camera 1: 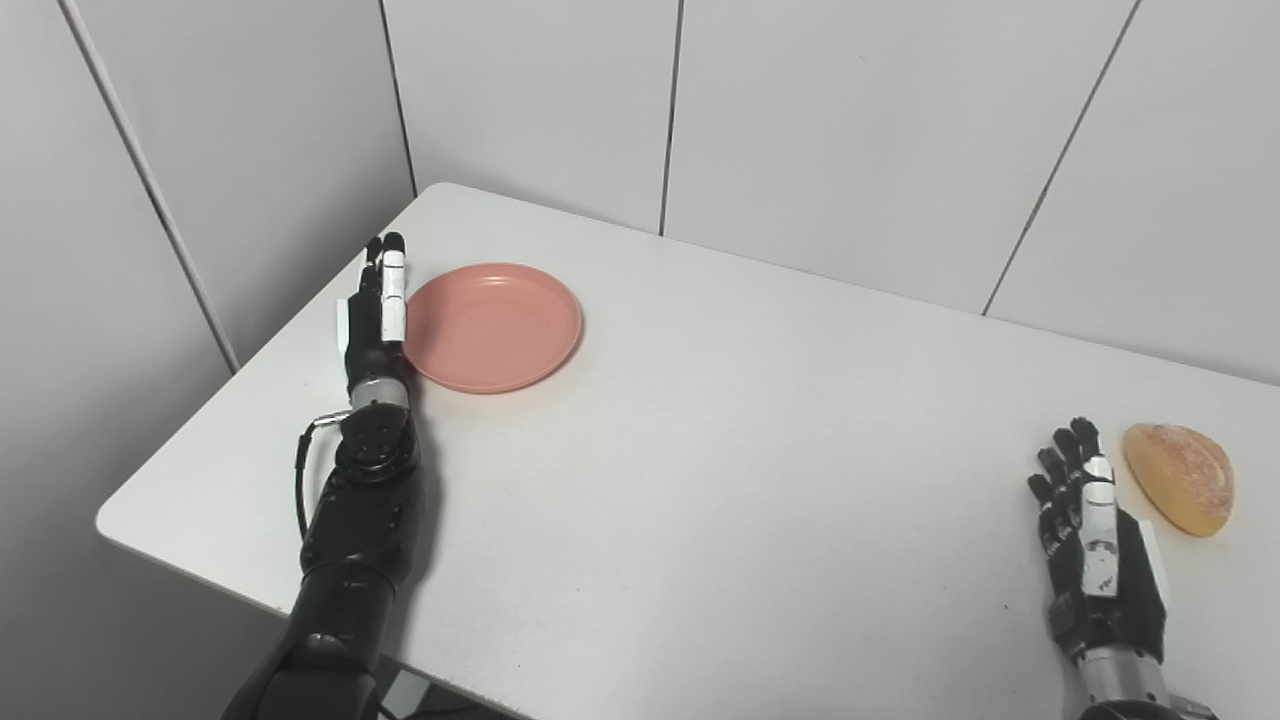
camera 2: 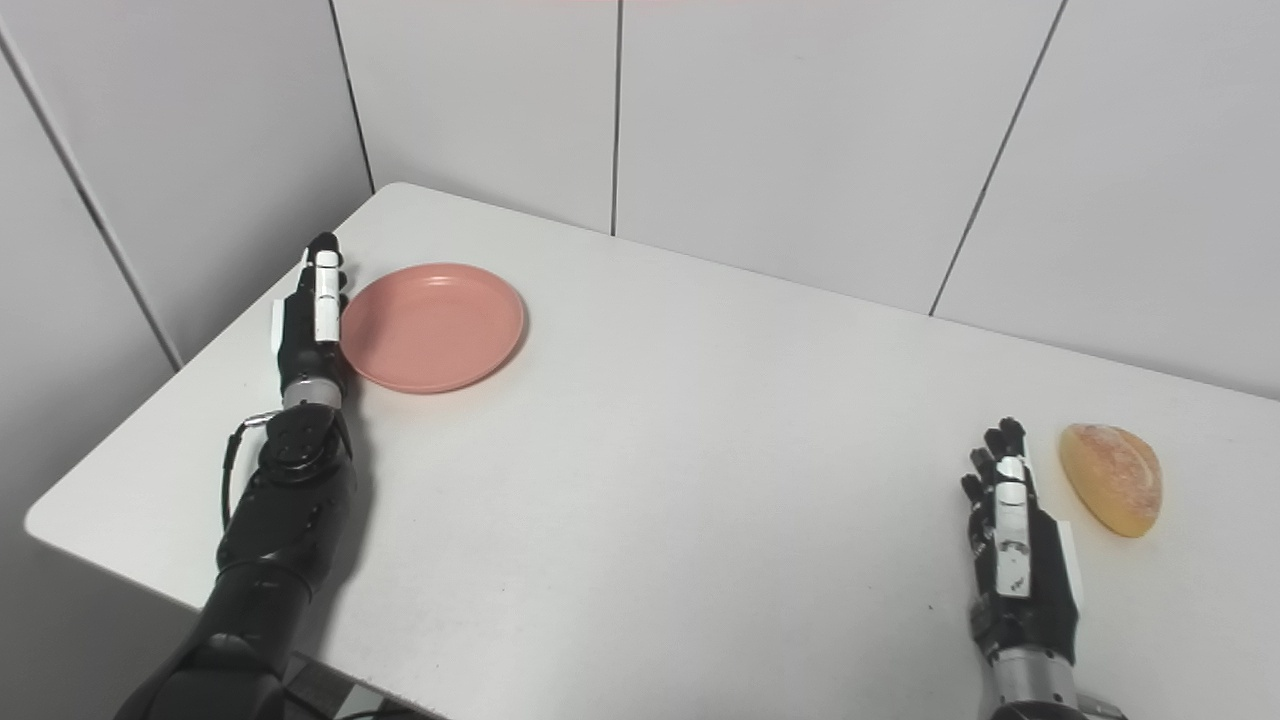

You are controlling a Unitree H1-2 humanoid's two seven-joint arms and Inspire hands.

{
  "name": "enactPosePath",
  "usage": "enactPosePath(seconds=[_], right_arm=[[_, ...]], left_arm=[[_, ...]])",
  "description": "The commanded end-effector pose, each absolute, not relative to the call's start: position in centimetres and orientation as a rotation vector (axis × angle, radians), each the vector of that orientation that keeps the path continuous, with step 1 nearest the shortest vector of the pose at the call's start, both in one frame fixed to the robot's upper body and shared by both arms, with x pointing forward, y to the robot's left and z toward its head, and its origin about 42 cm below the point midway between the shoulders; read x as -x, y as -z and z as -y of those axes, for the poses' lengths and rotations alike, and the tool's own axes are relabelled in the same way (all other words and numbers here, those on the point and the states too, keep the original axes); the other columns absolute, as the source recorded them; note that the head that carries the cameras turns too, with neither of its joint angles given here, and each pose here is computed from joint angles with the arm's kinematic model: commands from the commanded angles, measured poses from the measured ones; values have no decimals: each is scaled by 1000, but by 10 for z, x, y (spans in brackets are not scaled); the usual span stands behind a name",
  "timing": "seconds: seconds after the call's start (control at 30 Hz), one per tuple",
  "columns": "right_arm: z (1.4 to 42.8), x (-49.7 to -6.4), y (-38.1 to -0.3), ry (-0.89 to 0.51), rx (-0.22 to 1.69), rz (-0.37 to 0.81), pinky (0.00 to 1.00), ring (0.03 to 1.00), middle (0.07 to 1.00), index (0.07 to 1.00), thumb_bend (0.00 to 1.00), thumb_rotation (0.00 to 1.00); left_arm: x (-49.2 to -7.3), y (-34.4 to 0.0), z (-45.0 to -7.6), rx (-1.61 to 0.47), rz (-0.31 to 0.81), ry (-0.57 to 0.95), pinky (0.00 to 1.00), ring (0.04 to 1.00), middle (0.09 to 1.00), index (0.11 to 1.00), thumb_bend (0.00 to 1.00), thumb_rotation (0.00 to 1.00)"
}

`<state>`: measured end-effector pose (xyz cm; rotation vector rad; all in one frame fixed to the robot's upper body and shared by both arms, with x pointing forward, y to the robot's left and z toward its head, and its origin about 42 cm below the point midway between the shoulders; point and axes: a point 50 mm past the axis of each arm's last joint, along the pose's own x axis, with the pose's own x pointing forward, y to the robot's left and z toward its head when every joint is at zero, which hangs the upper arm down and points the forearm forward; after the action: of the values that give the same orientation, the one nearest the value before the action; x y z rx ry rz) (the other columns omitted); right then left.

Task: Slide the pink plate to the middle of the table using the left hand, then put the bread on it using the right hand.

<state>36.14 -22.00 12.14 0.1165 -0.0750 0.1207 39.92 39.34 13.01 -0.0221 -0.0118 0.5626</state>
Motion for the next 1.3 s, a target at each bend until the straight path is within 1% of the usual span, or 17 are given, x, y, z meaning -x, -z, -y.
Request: enactPosePath(seconds=[0.0,0.13,0.23,0.33,0.57,0.8,0.9,1.0,1.1,1.27], right_arm=[[222,-362,-129,-114,-115,115,1000,1000,1000,1000,785,931],[221,-361,-130,-120,-111,110,1000,1000,1000,1000,798,939],[221,-361,-131,-116,-111,114,1000,1000,1000,1000,795,942],[220,-361,-131,-117,-111,117,1000,1000,1000,1000,793,942],[220,-360,-132,-118,-114,109,1000,1000,1000,1000,781,941],[221,-361,-132,-115,-110,103,1000,1000,1000,1000,795,941],[222,-362,-132,-109,-112,111,1000,1000,1000,1000,785,937],[222,-363,-131,-109,-117,110,1000,1000,1000,1000,782,935],[222,-363,-131,-108,-118,111,1000,1000,1000,1000,783,934],[222,-364,-132,-110,-114,108,1000,1000,1000,1000,785,947]], left_arm=[[-415,-142,-381,46,18,-465,946,953,945,943,718,1000],[-416,-143,-377,81,0,-406,939,942,932,924,740,1000],[-417,-143,-375,67,-6,-362,923,932,925,917,743,1000],[-416,-144,-370,78,-3,-323,897,917,910,899,729,1000],[-418,-147,-359,140,11,-243,884,896,886,880,723,1000],[-422,-148,-339,79,2,-142,885,898,890,883,731,1000],[-422,-149,-329,96,-3,-115,888,903,893,884,727,1000],[-423,-150,-321,91,0,-70,868,912,909,900,730,1000],[-426,-149,-313,72,-4,-56,894,915,907,897,749,1000],[-426,-149,-295,34,-4,-11,890,907,903,895,712,1000]])
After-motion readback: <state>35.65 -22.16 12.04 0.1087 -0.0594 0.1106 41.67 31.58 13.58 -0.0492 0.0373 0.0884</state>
